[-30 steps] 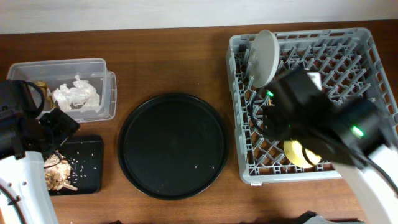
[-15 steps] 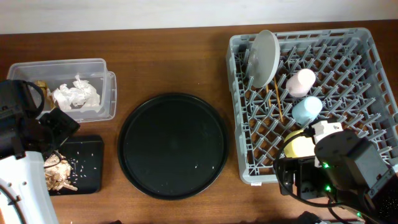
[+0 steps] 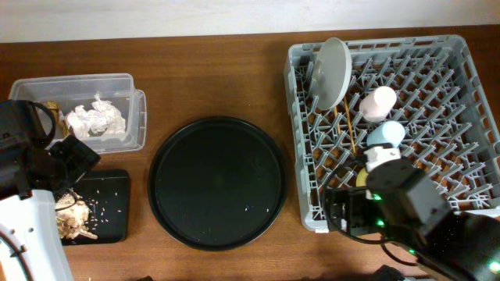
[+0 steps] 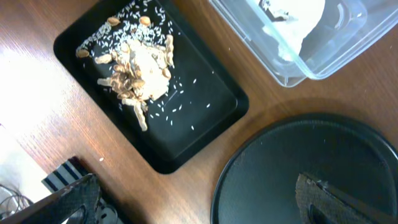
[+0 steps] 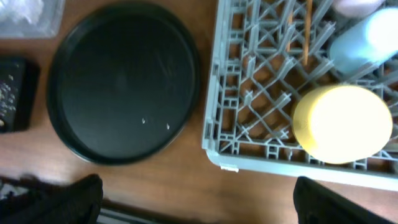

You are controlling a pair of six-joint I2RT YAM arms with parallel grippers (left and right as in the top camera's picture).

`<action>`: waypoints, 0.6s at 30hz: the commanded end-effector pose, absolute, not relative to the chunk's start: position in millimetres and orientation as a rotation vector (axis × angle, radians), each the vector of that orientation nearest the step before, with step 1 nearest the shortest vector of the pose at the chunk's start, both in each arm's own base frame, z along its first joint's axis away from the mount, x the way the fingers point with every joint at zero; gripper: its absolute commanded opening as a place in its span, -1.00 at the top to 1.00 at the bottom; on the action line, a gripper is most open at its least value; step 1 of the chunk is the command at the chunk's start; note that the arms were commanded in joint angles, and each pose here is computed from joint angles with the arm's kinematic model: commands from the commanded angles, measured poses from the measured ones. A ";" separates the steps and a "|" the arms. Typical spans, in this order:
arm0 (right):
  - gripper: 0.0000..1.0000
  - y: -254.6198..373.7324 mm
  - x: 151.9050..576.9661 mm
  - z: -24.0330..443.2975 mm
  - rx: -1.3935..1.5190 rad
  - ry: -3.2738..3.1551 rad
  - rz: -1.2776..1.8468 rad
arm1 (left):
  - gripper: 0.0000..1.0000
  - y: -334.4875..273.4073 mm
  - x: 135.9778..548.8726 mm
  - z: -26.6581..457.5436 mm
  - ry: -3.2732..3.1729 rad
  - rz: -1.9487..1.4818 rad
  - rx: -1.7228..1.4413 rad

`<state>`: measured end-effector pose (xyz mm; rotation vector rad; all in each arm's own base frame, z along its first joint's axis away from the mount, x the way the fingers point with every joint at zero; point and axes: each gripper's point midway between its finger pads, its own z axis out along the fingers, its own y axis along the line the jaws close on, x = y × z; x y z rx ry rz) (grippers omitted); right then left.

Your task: Sort waste into correct bins and load items into the dishwasher rack

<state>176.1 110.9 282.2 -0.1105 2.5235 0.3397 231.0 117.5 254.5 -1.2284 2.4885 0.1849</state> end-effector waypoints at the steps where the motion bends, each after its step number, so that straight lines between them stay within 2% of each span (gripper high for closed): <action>1: -0.97 129.3 176.1 264.2 -0.323 2.353 0.462 | -0.99 120.7 228.9 256.2 2.468 0.198 -1.252; 3: -0.97 140.0 169.6 264.4 -0.443 2.169 0.567 | -0.99 120.5 228.7 256.1 2.469 0.198 -1.253; 7: -0.97 125.0 162.6 259.8 -0.377 1.930 0.625 | -0.99 120.6 228.7 256.2 2.468 0.198 -1.252; 14: -0.97 104.8 175.8 225.8 -0.245 1.764 0.620 | -0.99 120.6 228.9 256.1 2.468 0.198 -1.252; 18: -0.96 108.8 192.8 218.2 -0.334 1.637 0.552 | -0.99 120.6 228.8 256.1 2.468 0.198 -1.252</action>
